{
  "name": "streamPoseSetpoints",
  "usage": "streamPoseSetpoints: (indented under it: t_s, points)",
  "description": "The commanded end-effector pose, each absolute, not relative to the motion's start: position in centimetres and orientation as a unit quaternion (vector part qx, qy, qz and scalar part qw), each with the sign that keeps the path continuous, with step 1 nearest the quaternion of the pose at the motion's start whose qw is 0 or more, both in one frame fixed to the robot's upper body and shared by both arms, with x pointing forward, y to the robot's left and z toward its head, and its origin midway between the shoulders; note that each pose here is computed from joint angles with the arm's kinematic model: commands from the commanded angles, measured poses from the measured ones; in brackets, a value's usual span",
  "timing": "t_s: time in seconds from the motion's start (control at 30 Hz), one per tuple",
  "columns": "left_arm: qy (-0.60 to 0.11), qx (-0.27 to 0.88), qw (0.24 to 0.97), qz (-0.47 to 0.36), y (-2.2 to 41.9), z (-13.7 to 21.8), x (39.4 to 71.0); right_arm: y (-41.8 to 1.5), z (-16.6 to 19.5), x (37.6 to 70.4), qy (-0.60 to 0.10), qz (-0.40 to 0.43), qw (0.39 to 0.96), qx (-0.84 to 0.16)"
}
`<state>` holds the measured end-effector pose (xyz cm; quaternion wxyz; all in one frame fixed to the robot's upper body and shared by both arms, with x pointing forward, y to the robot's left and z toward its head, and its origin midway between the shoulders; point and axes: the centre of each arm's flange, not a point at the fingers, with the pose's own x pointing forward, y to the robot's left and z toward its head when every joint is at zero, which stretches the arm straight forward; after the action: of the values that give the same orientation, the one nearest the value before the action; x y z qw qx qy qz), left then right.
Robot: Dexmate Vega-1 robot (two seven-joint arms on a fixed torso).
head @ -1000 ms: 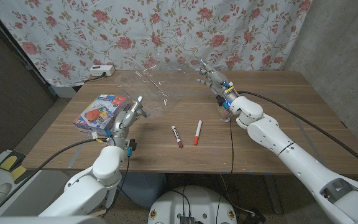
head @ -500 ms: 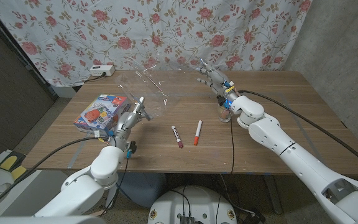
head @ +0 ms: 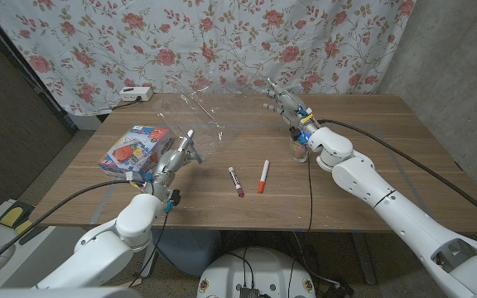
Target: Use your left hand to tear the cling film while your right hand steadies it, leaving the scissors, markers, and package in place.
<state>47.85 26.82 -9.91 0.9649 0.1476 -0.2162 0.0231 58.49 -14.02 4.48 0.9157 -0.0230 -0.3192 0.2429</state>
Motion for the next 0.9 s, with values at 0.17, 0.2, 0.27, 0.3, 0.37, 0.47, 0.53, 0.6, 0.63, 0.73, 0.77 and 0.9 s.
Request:
streamPoseSetpoints:
  t_s: [0.17,0.2,0.27,0.3,0.37,0.47,0.53,0.6,0.63,0.73,0.77,0.9]
  points:
    - [-0.209,0.150,0.966,0.003,26.4,-10.1,47.1,-13.0,5.8,58.1,-0.335,0.216,0.913,-0.086]
    - [-0.207,0.149,0.967,0.001,26.4,-10.2,47.1,-12.8,5.9,58.1,-0.338,0.214,0.912,-0.095]
    - [-0.207,0.149,0.967,0.000,26.3,-10.3,47.0,-12.6,6.2,58.0,-0.342,0.210,0.910,-0.108]
    - [-0.206,0.149,0.967,-0.001,26.3,-10.4,47.0,-12.5,6.3,57.9,-0.344,0.206,0.909,-0.114]
    - [-0.206,0.149,0.967,-0.001,26.2,-10.4,47.0,-12.2,6.5,57.9,-0.344,0.203,0.909,-0.121]
    - [-0.206,0.147,0.967,-0.002,26.2,-10.5,47.0,-12.0,6.9,57.9,-0.342,0.202,0.908,-0.130]
    - [-0.204,0.149,0.968,-0.003,26.2,-10.5,47.0,-11.8,7.1,58.0,-0.341,0.203,0.908,-0.133]
    - [-0.204,0.148,0.968,-0.006,26.1,-10.6,47.0,-11.7,7.3,58.0,-0.341,0.203,0.908,-0.137]
    - [-0.204,0.148,0.968,-0.006,26.0,-10.6,47.0,-11.6,7.4,58.0,-0.341,0.204,0.907,-0.140]
    - [-0.204,0.149,0.968,-0.008,26.0,-10.5,47.1,-11.4,7.6,58.1,-0.341,0.202,0.907,-0.146]
    - [-0.204,0.149,0.968,-0.008,25.9,-10.5,47.1,-11.3,7.7,58.2,-0.341,0.202,0.906,-0.148]
    - [-0.205,0.147,0.968,-0.009,25.9,-10.5,47.0,-10.9,8.2,58.3,-0.342,0.199,0.905,-0.159]
